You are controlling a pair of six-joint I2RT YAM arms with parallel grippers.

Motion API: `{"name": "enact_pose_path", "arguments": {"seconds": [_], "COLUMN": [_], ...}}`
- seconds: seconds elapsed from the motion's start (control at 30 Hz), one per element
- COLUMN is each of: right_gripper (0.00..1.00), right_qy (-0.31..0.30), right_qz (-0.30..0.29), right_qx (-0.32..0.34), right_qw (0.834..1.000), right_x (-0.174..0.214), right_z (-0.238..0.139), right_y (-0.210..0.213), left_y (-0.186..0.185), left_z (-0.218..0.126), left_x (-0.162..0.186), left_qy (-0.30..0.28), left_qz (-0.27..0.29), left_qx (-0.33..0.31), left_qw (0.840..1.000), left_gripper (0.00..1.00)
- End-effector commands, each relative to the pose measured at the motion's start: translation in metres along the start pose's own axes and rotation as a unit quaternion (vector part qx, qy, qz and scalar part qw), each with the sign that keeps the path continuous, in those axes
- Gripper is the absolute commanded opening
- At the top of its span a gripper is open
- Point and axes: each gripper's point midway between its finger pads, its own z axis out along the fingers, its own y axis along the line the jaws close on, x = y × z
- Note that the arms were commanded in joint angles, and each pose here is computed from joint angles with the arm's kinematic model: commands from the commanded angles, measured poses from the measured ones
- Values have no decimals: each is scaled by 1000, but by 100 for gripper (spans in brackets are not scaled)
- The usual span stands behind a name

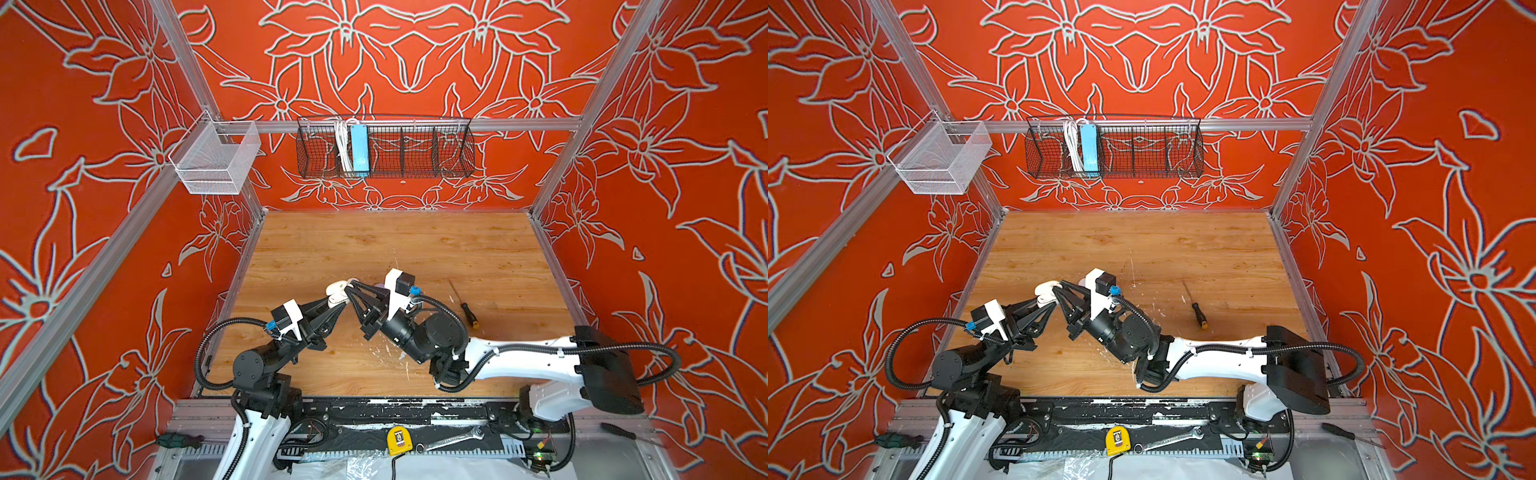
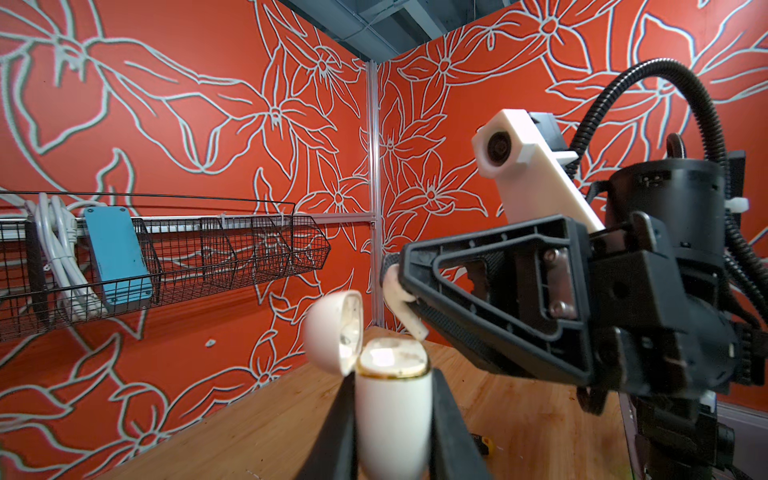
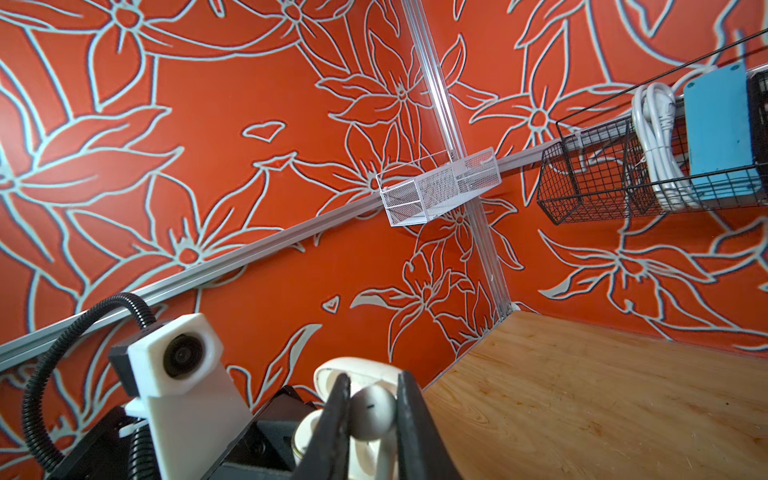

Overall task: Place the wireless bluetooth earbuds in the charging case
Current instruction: 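Lower the earbud into the open white case with the right gripper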

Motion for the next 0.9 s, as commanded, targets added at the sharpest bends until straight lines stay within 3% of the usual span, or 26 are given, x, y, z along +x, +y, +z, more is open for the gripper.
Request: {"name": "enact_pose_path", "arguments": {"seconds": [0.0, 0.27, 0.87], "right_gripper": [8, 8, 7], "right_qy": [-23, -50, -46], "right_qz": [-10, -25, -16], "right_qx": [-13, -18, -13], "right_qw": [1000, 998, 999], "right_x": [-9, -13, 11], "right_z": [-2, 6, 3], "right_y": [6, 10, 1], "left_y": [-6, -6, 1], "left_z": [1, 1, -2], "left_x": [-23, -25, -24], "left_qy": [-29, -35, -41], "left_qz": [15, 8, 2], "left_qx": [7, 7, -18], "left_qw": [999, 999, 999], "left_gripper": [0, 0, 0]}}
